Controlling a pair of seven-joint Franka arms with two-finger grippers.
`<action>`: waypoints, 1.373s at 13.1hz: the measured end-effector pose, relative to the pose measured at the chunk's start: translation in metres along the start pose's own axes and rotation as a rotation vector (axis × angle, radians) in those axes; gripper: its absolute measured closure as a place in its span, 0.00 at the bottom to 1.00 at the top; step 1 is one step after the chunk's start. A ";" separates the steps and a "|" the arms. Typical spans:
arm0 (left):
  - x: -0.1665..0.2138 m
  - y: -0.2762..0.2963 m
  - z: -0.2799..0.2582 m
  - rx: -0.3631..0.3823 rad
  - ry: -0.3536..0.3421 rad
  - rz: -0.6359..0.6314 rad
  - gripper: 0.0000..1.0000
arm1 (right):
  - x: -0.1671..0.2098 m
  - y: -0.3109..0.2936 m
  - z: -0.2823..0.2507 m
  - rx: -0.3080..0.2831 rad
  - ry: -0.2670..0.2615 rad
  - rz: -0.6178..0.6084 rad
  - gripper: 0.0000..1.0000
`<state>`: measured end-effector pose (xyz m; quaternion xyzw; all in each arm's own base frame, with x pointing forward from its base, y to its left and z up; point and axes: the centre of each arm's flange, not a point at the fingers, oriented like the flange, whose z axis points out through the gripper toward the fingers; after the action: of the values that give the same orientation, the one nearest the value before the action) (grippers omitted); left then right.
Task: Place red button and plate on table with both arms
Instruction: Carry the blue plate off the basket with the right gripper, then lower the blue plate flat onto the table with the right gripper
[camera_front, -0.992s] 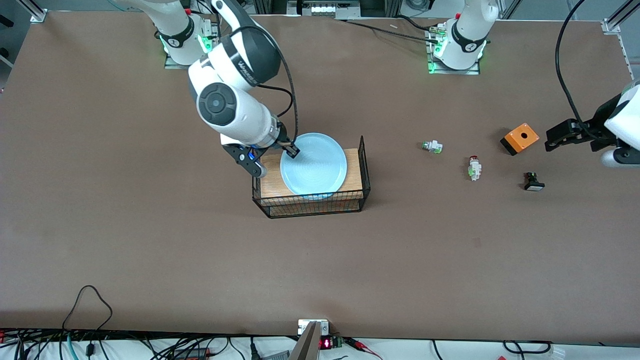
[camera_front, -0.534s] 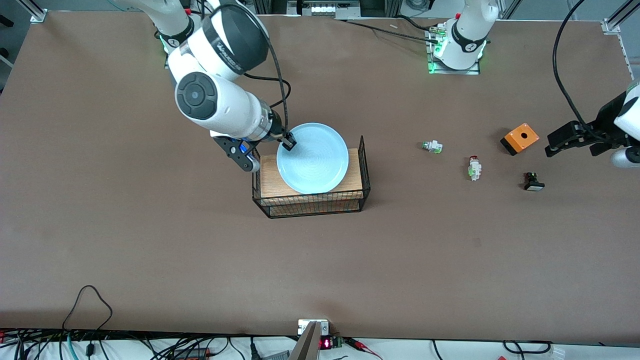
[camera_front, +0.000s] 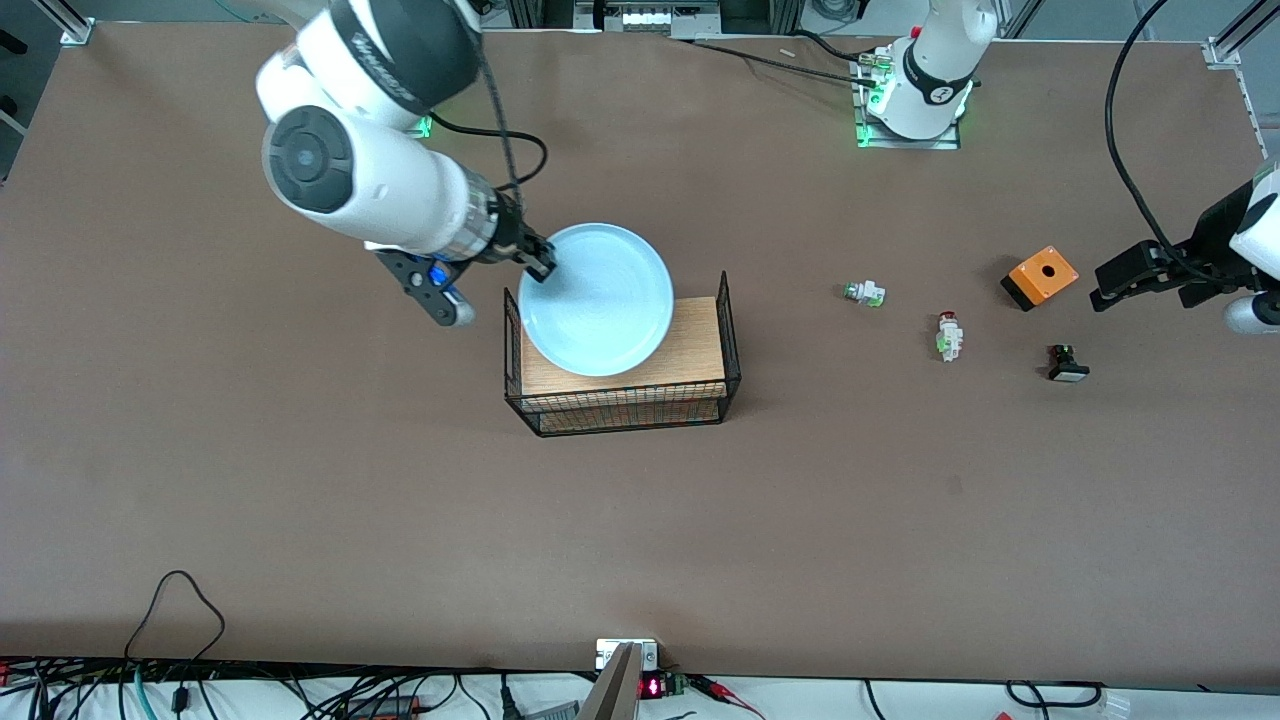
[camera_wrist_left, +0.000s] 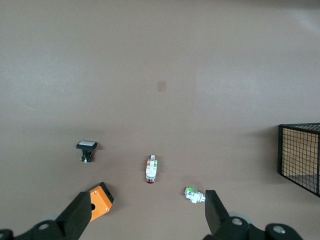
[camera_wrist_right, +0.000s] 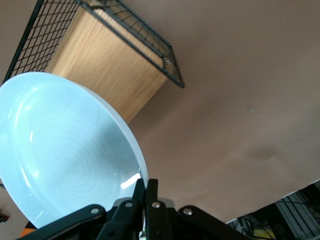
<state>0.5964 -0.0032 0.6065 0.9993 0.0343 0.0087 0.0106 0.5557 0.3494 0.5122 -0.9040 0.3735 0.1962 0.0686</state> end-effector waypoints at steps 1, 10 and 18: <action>0.000 0.000 0.000 0.000 -0.001 0.001 0.00 | 0.009 0.009 -0.008 -0.017 -0.009 -0.028 0.96; -0.008 0.011 -0.009 -0.002 0.004 0.020 0.00 | 0.255 0.170 -0.069 0.007 -0.181 -0.388 0.96; -0.018 0.010 -0.007 0.000 0.013 0.040 0.00 | 0.427 0.285 -0.010 0.110 -0.214 -0.640 0.97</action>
<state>0.5789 -0.0139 0.6130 0.9997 0.0142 0.0155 0.0103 0.6335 -0.1325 0.3545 -0.9446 0.0716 0.2382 0.2142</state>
